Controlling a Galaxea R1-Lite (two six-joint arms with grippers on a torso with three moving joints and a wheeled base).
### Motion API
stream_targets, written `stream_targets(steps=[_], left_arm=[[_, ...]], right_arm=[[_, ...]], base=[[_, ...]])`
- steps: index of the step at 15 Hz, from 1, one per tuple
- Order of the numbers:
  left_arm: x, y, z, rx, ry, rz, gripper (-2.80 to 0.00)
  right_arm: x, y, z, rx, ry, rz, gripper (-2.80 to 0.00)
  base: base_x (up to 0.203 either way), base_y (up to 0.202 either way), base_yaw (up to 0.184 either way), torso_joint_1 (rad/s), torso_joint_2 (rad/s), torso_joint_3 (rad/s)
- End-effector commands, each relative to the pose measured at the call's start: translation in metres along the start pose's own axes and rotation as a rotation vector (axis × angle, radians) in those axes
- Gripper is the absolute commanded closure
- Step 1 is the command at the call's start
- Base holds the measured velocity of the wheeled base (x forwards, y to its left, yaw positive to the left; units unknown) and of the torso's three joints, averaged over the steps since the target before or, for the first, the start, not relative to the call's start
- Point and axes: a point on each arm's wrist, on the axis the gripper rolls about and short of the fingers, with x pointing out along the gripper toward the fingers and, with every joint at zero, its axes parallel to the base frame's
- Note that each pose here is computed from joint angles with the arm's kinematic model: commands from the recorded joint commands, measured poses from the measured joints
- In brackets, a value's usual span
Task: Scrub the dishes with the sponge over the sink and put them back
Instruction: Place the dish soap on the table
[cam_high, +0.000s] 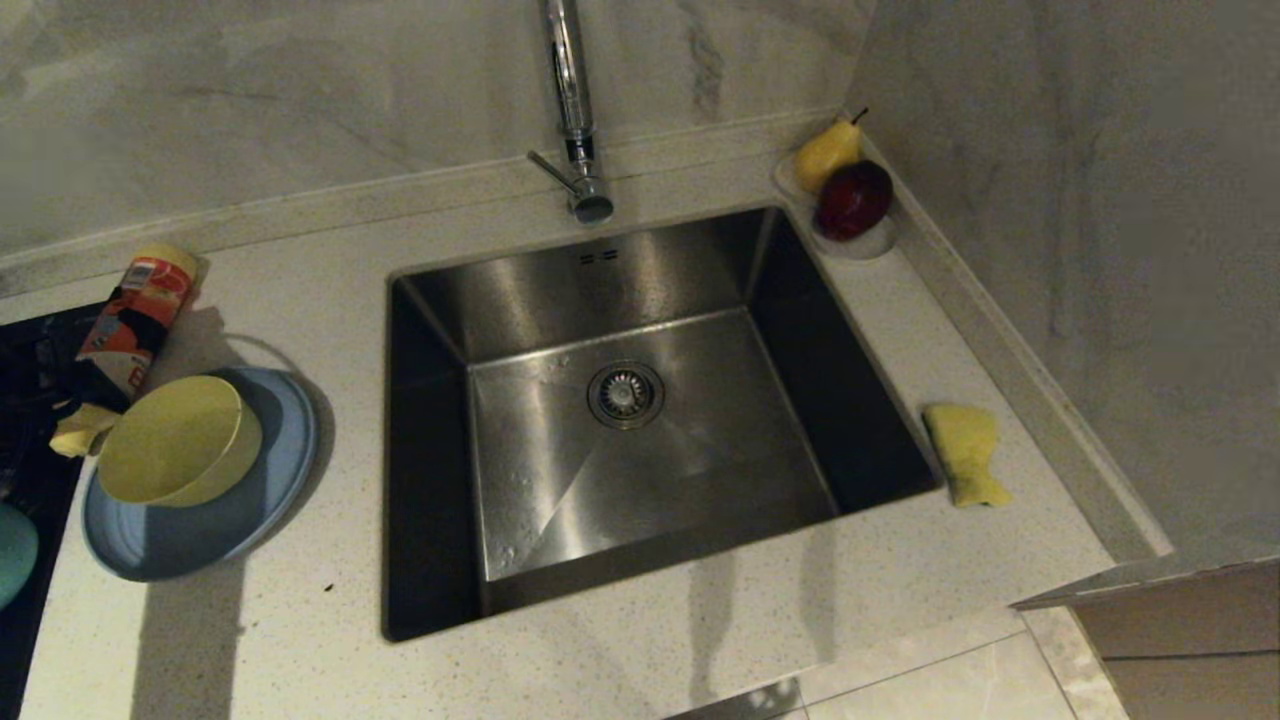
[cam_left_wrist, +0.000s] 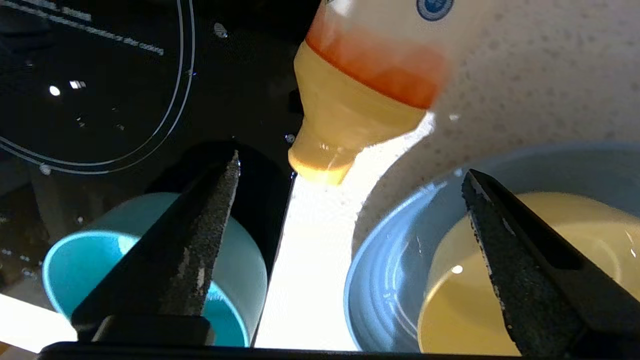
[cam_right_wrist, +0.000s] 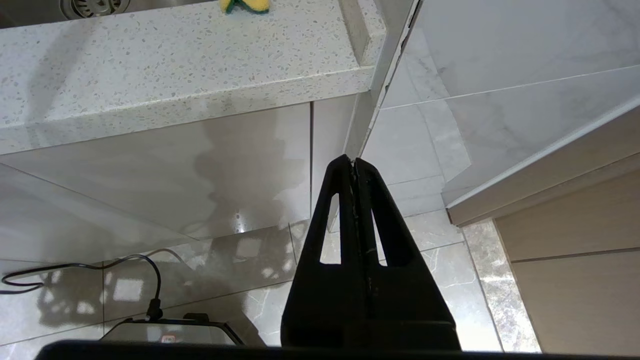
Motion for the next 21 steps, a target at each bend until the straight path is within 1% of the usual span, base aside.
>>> stream_targets(steps=[1, 10, 19, 20, 21], left_arm=[[0.008, 0.002, 0.002, -0.004, 0.013, 0.001, -2.8], [0.022, 0.004, -0.002, -0.011, 0.057, -0.003, -2.8], [0.024, 0.004, -0.003, -0.014, 0.064, -0.003, -2.8], [0.025, 0.004, -0.004, -0.011, 0.072, -0.003, 0.0], [0.025, 0.004, -0.005, -0.011, 0.074, -0.003, 0.0]], right_arm=[[0.0, 0.0, 0.0, -0.001, 0.0, 0.001, 0.0], [0.0, 0.0, 0.0, -0.001, 0.0, 0.001, 0.0], [0.0, 0.0, 0.0, -0.001, 0.0, 0.001, 0.0], [0.0, 0.0, 0.0, -0.001, 0.0, 0.001, 0.0], [0.0, 0.0, 0.0, -0.001, 0.0, 0.001, 0.0]], base=[[0.0, 0.0, 0.0, 0.0, 0.0, 0.0], [0.0, 0.0, 0.0, 0.0, 0.0, 0.0], [0.0, 0.0, 0.0, 0.0, 0.0, 0.0], [0.0, 0.0, 0.0, 0.0, 0.0, 0.0], [0.0, 0.0, 0.0, 0.0, 0.0, 0.0]])
